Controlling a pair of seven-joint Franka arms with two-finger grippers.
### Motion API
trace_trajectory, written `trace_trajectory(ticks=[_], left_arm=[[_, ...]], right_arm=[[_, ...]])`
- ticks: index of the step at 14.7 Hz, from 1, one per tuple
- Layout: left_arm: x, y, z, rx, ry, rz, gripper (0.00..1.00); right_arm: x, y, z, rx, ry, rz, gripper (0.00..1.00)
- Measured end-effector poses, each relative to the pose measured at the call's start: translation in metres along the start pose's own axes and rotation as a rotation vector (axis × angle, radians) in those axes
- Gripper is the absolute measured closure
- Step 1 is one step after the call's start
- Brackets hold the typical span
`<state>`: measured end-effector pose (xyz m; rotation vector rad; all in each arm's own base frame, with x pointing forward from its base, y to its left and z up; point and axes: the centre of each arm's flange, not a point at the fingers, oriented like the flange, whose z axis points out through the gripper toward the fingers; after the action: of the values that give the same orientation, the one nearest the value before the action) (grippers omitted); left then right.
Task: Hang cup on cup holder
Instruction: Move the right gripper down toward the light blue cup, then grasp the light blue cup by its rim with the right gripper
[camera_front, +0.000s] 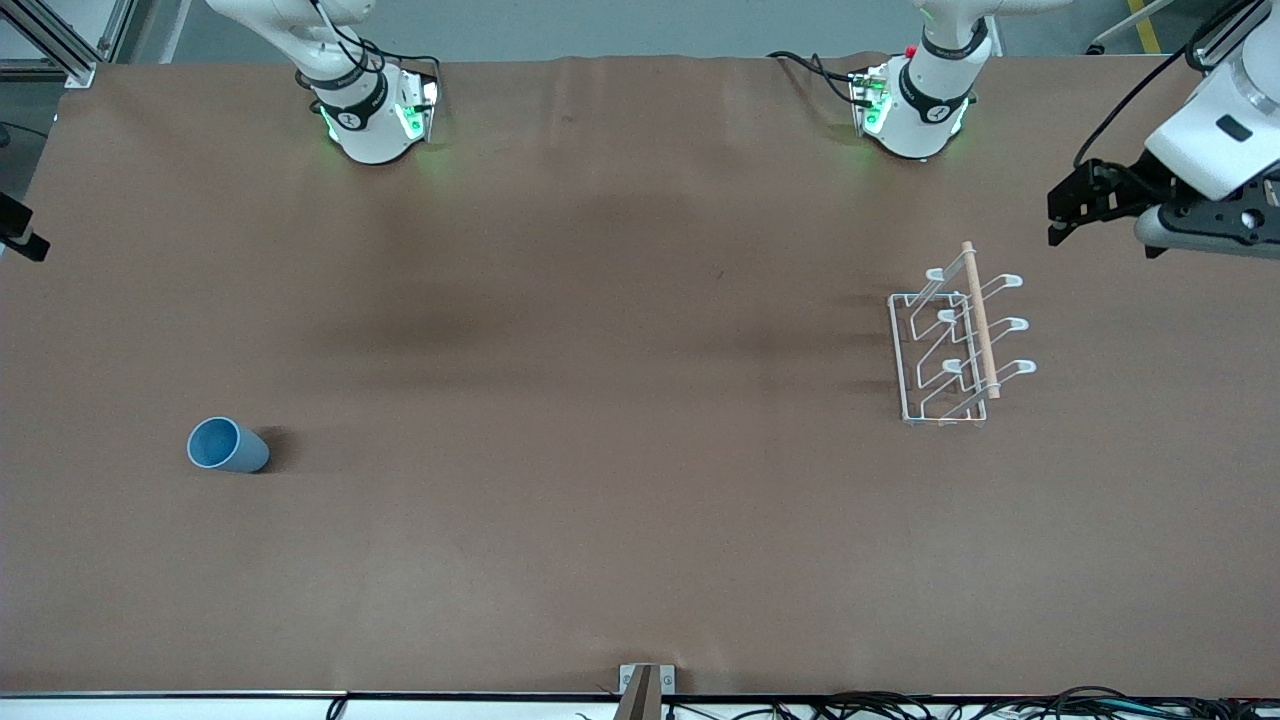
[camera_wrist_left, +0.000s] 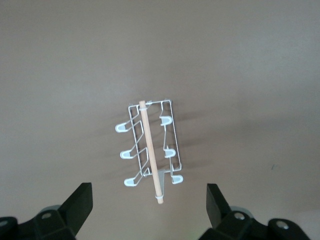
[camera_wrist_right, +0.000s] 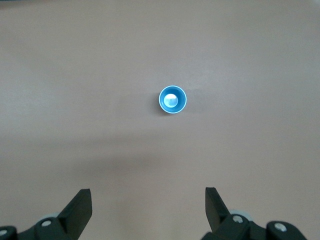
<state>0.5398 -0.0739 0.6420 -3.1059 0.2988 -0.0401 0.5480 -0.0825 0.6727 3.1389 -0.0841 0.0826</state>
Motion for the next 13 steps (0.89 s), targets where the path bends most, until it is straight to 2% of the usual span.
trace_trajectory(ticks=[5, 9, 13], left_arm=[[0.013, -0.006, -0.006, 0.017, 0.014, 0.002, 0.00], [0.012, -0.003, 0.001, 0.014, -0.025, 0.015, 0.00], [0.012, -0.002, 0.002, 0.013, -0.035, 0.017, 0.00]], right_arm=[[0.014, 0.020, 0.064, -0.001, -0.023, 0.030, 0.00], [0.034, 0.035, 0.157, -0.003, -0.065, 0.050, 0.00], [0.050, 0.043, 0.249, -0.012, -0.053, 0.040, 0.00]])
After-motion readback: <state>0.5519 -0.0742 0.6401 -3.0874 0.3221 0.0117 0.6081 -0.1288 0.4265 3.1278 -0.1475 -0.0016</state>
